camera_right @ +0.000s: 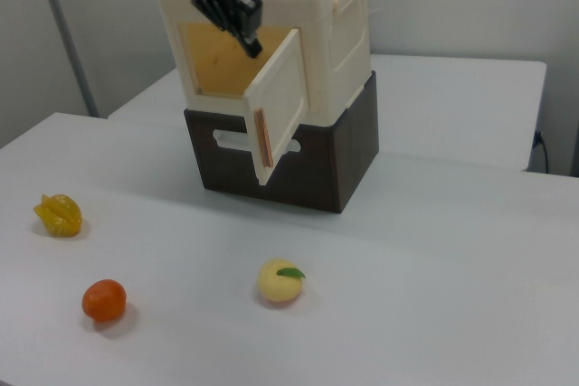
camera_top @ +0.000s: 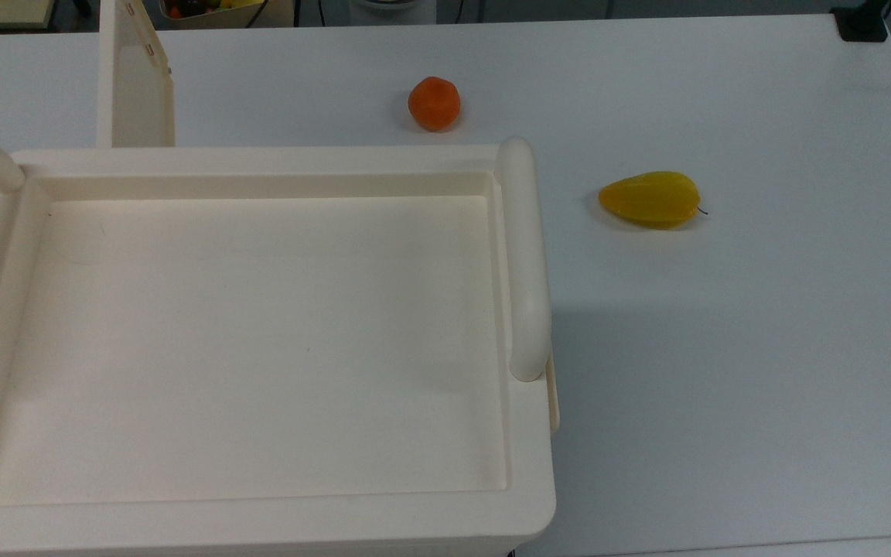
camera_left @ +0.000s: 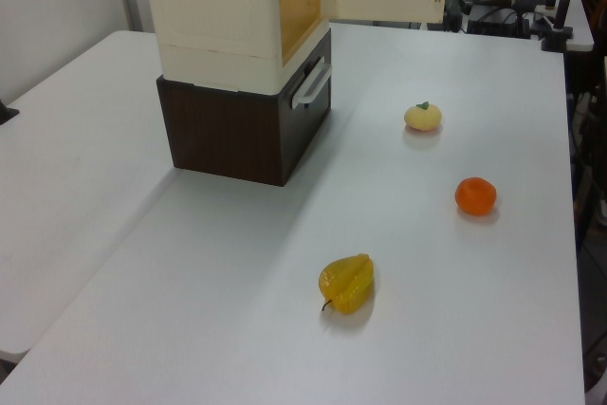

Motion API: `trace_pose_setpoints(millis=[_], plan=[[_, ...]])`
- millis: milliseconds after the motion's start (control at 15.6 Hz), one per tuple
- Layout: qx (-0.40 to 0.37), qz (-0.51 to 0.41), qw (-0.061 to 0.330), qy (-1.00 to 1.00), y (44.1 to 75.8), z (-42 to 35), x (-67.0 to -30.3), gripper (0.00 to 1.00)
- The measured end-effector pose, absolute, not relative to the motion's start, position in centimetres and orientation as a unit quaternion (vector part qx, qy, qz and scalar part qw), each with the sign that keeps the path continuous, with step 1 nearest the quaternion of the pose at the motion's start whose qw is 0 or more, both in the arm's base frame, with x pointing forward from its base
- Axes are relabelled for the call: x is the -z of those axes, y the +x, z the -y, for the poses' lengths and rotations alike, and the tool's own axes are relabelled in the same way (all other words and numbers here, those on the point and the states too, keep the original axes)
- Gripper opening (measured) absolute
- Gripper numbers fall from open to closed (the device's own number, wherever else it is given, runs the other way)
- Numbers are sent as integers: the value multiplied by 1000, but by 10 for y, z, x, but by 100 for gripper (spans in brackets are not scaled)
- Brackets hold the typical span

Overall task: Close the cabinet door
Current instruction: 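Push the door with the gripper, swinging it shut against the cabinet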

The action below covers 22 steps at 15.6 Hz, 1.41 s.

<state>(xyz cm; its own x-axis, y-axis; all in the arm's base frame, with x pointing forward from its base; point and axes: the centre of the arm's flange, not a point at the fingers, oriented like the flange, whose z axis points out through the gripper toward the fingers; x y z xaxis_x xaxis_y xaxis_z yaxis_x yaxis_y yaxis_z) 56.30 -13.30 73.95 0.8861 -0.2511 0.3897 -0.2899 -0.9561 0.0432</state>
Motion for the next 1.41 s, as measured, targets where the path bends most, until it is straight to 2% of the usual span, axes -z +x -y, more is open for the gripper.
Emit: trace_pose_setpoints(millis=[256,448,769,1153,1409], plan=[[-192,161,56,967,565,159,-730,1],[-174,161,53,970,575,162,-709,1],[-161,157,7,974,593,148,-685,1],[-162,107,-34,980,607,75,-684,1],[-199,85,-48,975,625,16,-678,1]])
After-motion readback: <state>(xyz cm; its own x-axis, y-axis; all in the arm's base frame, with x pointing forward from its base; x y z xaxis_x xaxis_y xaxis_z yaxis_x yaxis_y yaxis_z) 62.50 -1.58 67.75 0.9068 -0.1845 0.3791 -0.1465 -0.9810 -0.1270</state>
